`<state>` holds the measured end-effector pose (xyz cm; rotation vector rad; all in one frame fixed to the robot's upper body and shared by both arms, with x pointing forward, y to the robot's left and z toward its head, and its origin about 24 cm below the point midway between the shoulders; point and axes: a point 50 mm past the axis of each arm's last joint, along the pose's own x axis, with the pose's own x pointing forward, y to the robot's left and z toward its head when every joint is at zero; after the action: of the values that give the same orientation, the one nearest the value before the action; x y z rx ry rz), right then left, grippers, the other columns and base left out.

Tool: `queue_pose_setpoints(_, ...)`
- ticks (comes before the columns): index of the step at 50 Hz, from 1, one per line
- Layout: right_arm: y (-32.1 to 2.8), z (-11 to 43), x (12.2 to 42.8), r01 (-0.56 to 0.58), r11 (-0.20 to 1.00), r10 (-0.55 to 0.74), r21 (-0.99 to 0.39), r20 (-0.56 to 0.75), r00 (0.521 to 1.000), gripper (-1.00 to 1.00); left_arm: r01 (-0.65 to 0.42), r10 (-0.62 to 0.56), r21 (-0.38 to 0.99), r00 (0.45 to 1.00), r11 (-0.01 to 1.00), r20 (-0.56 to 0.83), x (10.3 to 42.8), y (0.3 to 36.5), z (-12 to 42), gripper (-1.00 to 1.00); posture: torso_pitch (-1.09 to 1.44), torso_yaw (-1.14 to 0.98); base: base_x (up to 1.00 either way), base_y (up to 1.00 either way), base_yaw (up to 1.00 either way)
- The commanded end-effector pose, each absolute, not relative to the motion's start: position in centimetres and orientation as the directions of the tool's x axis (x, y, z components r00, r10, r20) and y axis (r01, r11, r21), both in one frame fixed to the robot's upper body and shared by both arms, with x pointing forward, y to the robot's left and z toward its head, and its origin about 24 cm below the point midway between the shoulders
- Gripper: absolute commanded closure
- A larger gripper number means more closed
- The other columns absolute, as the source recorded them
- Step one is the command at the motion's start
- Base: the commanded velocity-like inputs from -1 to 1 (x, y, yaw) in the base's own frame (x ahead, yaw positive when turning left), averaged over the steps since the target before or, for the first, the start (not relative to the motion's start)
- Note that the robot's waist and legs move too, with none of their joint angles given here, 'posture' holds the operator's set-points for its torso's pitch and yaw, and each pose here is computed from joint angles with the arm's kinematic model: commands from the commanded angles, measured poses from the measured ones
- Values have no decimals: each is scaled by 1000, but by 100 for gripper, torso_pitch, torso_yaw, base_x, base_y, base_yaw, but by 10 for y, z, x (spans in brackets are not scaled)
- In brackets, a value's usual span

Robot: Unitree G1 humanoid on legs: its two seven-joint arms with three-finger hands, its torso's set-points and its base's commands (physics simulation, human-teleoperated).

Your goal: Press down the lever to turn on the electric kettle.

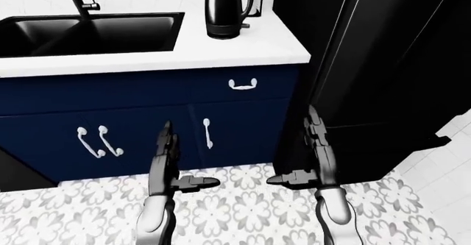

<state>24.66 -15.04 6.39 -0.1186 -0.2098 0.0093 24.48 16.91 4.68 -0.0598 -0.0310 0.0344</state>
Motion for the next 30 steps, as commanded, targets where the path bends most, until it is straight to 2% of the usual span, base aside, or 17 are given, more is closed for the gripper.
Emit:
queue_pose_setpoints(1, -152, 78, 248, 16, 992, 19, -123, 280, 960, -100, -18, 26, -68, 992, 998, 120, 248, 166, 65, -100, 0, 0, 26, 0, 0)
queue_pose_setpoints(18, -147, 89, 246, 11, 985, 39, -170, 291, 956, -100, -27, 43, -92, 982, 995, 184, 241, 168, 85, -100, 0, 0, 25, 0, 0)
queue_pose_setpoints(30, -144, 95, 244, 5, 984, 52, -177, 312, 949, -100, -38, 62, -108, 973, 993, 224, 238, 172, 100, -100, 0, 0, 2, 0, 0)
